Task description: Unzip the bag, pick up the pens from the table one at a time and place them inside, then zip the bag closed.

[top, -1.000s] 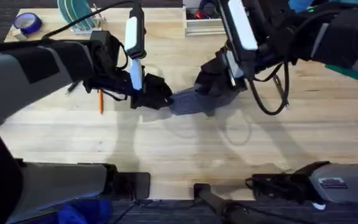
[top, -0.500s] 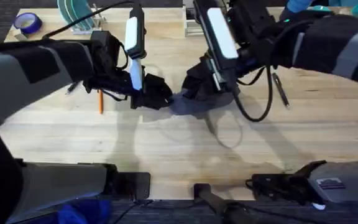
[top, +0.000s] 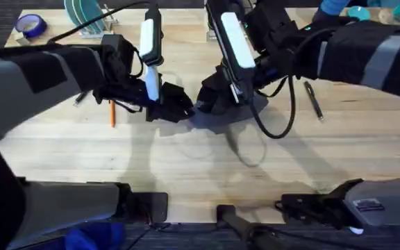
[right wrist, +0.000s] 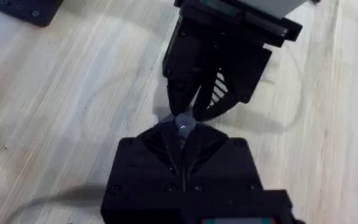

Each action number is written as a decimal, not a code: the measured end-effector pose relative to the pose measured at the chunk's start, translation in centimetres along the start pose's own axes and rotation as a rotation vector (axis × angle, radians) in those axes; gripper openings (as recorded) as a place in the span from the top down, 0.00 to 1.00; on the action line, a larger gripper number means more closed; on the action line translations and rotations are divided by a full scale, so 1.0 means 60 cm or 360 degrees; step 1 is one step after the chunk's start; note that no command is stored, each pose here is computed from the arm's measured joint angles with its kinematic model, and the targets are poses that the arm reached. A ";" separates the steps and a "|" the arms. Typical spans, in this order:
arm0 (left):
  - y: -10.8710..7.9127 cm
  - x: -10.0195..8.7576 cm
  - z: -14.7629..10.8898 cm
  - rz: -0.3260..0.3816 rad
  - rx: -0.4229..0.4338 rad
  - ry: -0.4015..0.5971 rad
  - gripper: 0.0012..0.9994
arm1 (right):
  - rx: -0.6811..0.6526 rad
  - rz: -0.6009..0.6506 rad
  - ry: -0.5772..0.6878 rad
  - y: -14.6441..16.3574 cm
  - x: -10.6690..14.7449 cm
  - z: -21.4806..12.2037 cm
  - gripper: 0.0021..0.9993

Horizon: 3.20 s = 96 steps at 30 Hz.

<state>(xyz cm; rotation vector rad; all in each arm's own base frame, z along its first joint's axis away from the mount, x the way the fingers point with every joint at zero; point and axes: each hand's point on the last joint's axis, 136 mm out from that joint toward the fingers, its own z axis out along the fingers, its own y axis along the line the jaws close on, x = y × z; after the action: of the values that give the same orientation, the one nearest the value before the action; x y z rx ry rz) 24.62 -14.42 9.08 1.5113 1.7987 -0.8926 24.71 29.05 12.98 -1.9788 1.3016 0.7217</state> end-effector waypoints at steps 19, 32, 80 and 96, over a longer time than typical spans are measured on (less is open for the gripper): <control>0.000 0.000 0.000 0.0002 -0.0001 -0.0001 0.96 | -0.0036 0.0014 -0.0047 0.008 -0.012 0.004 0.12; -0.001 0.000 0.000 -0.0004 0.0003 -0.0001 0.42 | -0.0037 0.0012 -0.0049 0.009 -0.013 0.004 0.00; -0.156 -0.141 -0.200 -0.0142 -0.0343 0.0249 0.00 | 0.0121 0.0615 0.0495 0.090 -0.065 -0.201 0.00; -0.217 -0.140 -0.226 -0.0259 -0.0570 0.0286 0.00 | 0.0187 0.0776 0.0698 0.100 -0.053 -0.239 0.00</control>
<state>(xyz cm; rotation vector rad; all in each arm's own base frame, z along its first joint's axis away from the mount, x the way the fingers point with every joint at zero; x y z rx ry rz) 12.61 -9.72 25.12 1.2611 2.1036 -0.4823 19.31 18.08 23.11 -1.7958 2.0822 0.4162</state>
